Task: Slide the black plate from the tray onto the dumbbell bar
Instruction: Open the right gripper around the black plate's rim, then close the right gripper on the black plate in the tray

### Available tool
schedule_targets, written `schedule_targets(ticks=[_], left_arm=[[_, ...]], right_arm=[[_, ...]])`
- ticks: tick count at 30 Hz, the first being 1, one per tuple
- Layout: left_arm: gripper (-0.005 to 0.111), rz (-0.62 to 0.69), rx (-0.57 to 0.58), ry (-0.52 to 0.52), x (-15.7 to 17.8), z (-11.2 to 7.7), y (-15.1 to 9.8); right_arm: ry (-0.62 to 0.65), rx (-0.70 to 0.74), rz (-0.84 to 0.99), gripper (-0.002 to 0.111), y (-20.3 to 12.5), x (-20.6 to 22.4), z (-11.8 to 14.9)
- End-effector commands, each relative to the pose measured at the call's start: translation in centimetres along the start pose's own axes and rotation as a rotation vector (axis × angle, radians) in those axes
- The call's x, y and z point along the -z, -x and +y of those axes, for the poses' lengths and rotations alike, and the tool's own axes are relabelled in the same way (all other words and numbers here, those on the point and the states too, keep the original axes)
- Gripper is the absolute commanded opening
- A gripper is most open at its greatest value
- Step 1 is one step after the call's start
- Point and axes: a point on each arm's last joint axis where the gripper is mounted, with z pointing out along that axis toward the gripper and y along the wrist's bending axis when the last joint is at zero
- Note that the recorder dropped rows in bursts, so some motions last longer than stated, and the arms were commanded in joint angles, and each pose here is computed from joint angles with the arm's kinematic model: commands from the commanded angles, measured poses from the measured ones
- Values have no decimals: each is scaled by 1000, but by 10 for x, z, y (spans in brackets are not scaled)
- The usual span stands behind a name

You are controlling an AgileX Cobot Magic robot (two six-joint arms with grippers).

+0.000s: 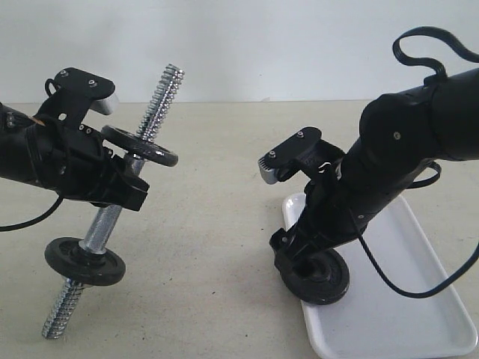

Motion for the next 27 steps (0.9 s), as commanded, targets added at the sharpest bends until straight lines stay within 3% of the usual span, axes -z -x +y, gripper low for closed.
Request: schedule_targets(ticks=[1,27], left_arm=[[4,-156,43,69,18,3,18],[4,-107,88,58,5,4,8]], right_arm=[[-4,-5,-3,102,-1,0,0],[6,-17,28,102,-4,0,1]])
